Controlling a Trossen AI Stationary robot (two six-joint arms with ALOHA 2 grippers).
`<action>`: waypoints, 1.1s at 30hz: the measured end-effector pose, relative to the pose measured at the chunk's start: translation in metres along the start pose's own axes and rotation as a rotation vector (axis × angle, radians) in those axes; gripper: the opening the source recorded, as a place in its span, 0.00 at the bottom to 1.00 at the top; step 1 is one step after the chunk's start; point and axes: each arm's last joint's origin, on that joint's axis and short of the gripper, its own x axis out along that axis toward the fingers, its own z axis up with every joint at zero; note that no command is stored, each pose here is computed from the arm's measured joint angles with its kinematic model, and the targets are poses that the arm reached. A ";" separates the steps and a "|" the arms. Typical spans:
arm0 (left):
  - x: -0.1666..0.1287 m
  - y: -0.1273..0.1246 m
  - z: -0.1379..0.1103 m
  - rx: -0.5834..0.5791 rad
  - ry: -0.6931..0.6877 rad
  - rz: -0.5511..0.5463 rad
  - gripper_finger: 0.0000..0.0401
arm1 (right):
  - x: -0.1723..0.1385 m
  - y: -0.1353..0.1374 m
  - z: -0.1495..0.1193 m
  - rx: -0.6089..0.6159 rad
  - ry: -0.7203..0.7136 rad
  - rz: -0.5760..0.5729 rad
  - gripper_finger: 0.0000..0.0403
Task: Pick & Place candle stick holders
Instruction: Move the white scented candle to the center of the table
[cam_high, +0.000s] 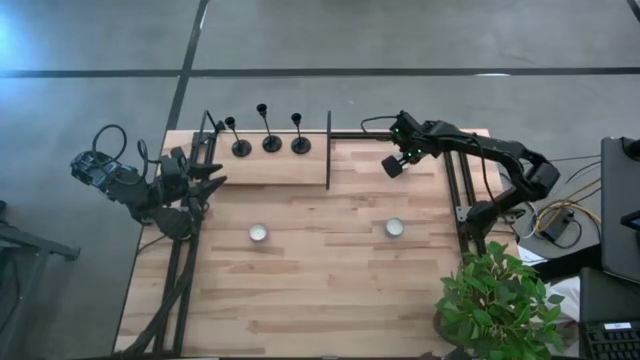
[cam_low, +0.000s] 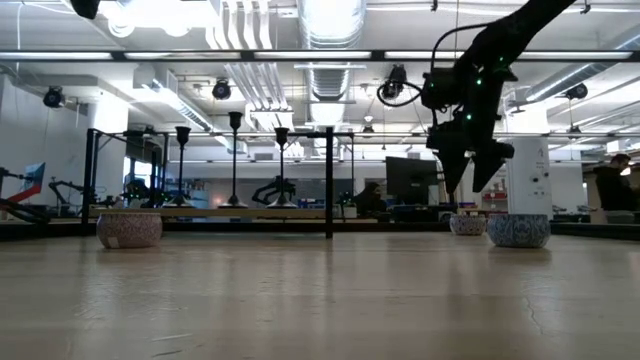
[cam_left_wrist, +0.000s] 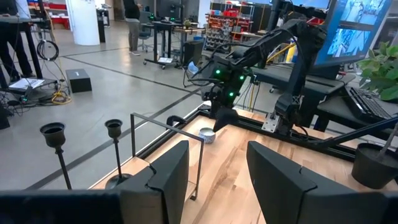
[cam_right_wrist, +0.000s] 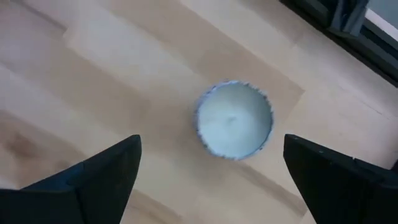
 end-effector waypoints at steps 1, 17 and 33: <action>0.000 0.000 0.000 0.000 0.000 0.000 0.42 | 0.003 -0.002 0.001 0.009 0.009 -0.003 0.95; 0.000 0.000 0.000 -0.018 0.000 0.000 0.42 | 0.029 -0.016 0.009 0.076 0.055 0.016 0.95; 0.000 0.000 0.000 -0.019 0.000 0.000 0.42 | 0.029 -0.021 0.013 0.095 0.031 0.019 0.95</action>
